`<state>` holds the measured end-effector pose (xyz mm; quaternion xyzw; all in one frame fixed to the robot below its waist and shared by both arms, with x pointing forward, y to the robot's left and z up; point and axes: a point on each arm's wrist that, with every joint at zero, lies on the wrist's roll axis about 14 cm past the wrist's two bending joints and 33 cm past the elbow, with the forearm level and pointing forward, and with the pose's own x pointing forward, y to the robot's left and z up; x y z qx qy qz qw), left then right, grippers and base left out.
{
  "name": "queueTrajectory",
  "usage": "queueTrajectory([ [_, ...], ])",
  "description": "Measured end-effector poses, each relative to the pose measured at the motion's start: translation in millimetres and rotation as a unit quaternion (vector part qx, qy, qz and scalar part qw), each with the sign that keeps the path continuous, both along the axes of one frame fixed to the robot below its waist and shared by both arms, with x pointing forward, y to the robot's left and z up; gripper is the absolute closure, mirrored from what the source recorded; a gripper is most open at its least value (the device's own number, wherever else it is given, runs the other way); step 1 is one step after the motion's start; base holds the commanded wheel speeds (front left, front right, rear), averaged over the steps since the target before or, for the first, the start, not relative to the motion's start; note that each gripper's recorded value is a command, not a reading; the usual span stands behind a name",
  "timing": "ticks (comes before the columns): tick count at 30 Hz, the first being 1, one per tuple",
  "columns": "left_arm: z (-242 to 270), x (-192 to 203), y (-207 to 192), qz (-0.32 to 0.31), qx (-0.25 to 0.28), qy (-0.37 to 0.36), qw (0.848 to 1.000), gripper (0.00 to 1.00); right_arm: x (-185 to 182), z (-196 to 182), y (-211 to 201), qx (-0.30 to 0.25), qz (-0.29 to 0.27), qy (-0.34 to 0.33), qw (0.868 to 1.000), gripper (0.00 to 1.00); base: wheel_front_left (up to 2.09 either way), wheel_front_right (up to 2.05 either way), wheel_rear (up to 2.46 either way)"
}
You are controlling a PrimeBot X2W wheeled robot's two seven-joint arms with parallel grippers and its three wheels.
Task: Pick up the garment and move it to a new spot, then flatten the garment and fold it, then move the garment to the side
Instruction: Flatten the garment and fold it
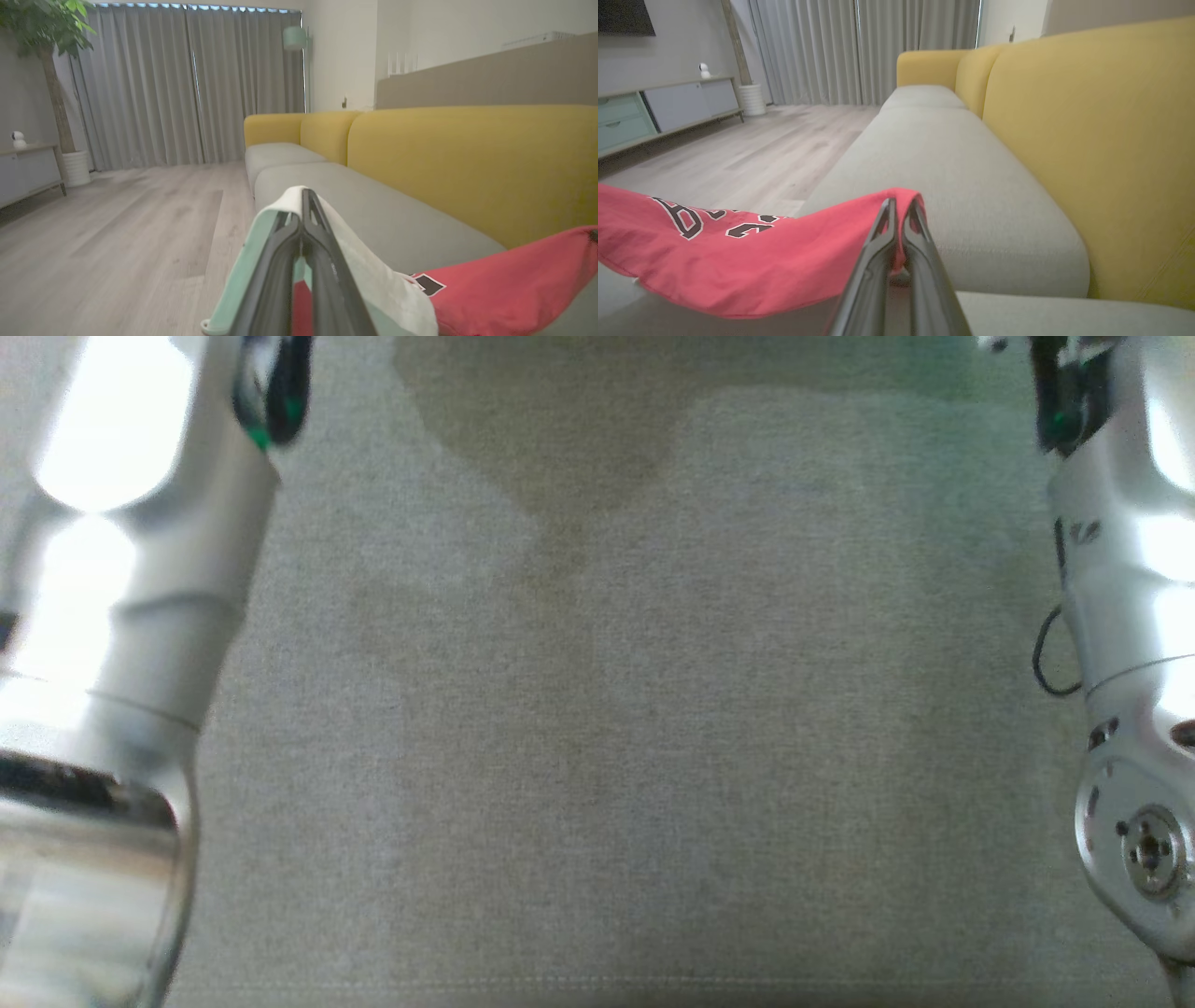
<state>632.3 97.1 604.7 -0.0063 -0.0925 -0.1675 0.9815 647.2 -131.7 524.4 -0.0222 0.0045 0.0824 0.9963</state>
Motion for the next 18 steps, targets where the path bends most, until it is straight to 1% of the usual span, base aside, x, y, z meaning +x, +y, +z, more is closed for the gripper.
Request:
queueTrajectory([
  [3,-47,-8,1,-0.010,0.000,0.048,0.999,1.00,-6,-38,4,-0.001,0.005,0.040,0.999,1.00,0.00,0.00,0.00],
  [6,-69,-18,0,-0.017,-0.024,0.073,0.997,1.00,-16,-61,3,0.002,0.004,0.066,0.998,1.00,0.00,0.00,0.00],
  [8,-67,-25,0,-0.020,-0.047,0.067,0.996,1.00,-21,-62,0,0.018,0.000,0.066,0.998,1.00,0.00,0.00,0.00],
  [11,-64,-37,3,-0.025,-0.071,0.056,0.996,1.00,-26,-54,1,0.038,0.001,0.050,0.998,1.00,0.00,0.00,0.00],
  [12,-64,-37,3,-0.025,-0.071,0.056,0.996,1.00,-26,-54,1,0.038,0.001,0.050,0.998,1.00,0.00,0.00,0.00],
  [18,-90,-91,9,-0.030,-0.102,0.083,0.991,1.00,-60,-58,1,0.081,-0.002,0.053,0.995,1.00,0.00,0.00,0.00],
])
